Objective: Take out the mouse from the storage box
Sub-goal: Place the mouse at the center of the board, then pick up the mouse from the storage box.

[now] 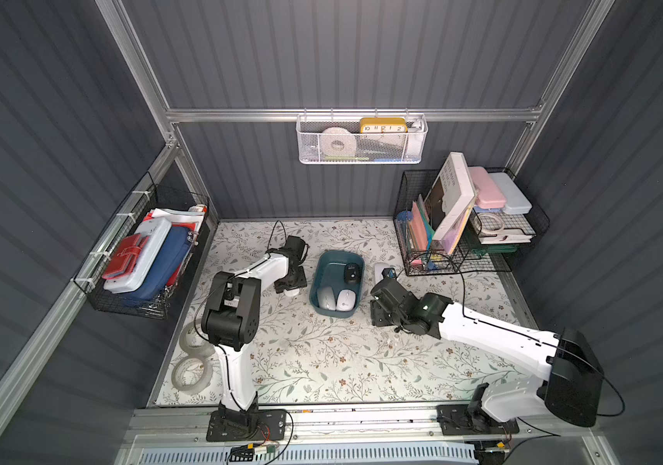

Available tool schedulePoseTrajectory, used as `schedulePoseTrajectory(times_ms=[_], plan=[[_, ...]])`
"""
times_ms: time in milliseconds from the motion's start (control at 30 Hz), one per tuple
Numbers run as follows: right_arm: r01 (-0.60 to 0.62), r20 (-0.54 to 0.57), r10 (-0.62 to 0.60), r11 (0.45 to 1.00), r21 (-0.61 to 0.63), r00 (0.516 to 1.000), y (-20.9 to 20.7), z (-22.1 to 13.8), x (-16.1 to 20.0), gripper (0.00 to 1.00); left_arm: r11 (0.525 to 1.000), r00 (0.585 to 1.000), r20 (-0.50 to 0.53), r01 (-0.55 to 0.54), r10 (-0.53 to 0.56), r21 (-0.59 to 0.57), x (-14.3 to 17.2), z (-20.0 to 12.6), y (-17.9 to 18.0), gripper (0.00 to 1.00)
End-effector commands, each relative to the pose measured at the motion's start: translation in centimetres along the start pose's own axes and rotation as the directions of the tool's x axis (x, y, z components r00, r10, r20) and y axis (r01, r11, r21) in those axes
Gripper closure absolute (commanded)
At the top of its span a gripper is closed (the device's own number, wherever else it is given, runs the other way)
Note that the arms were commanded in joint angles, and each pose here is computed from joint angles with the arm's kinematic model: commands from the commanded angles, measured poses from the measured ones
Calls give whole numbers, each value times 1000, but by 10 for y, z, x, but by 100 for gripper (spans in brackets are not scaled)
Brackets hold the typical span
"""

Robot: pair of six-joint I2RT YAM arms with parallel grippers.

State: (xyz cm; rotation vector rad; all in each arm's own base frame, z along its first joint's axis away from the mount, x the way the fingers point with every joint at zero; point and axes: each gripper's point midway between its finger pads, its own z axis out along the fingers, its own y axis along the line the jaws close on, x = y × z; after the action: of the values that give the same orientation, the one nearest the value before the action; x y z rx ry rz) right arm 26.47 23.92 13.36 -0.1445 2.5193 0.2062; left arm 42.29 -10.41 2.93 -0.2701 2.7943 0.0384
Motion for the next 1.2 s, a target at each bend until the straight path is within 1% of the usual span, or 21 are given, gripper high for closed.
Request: schedulePoseTrajectory(times_ms=[0, 33, 100, 233, 333, 400, 467, 533, 700, 833, 967, 1167], plan=[[6, 15, -6, 1000, -2, 1000, 8, -3, -7, 35, 1000, 1000, -12, 18, -18, -4, 5, 8, 2, 37], [9, 17, -9, 1000, -3, 1000, 10, -3, -8, 35, 1000, 1000, -10, 18, -18, 0, 5, 7, 2, 34], [15, 16, -15, 1000, -1, 1000, 14, -1, -10, 35, 1000, 1000, -7, 21, -21, 7, 4, 3, 1, 26], [18, 23, -18, 1000, 0, 1000, 23, -1, -21, 35, 999, 999, 14, 37, -38, 31, 2, -17, 1, 23], [17, 27, -16, 1000, -9, 1000, 35, 2, -31, 35, 996, 996, 52, 63, -67, 70, 0, -45, 3, 17], [24, 16, -24, 999, -32, 1000, 49, 7, -37, 34, 991, 991, 99, 83, -93, 102, 0, -70, 7, 12], [39, -4, -39, 999, -27, 999, 61, 18, -41, 34, 987, 982, 150, 93, -113, 132, 1, -92, 11, 7], [58, -22, -58, 998, -16, 998, 72, 27, -45, 34, 983, 972, 193, 107, -136, 151, 6, -109, 19, 4], [90, -55, -91, 996, -21, 994, 99, 53, -50, 34, 974, 944, 269, 146, -189, 173, 20, -139, 38, 3], [121, -77, -122, 992, -22, 990, 116, 74, -50, 34, 959, 898, 368, 162, -242, 234, 25, -167, 49, 1], [144, -94, -145, 989, -18, 985, 129, 94, -51, 34, 946, 847, 451, 167, -283, 279, 26, -193, 59, 1], [179, -119, -175, 984, 22, 977, 133, 126, -47, 34, 940, 805, 508, 175, -307, 292, 26, -214, 70, 1]])
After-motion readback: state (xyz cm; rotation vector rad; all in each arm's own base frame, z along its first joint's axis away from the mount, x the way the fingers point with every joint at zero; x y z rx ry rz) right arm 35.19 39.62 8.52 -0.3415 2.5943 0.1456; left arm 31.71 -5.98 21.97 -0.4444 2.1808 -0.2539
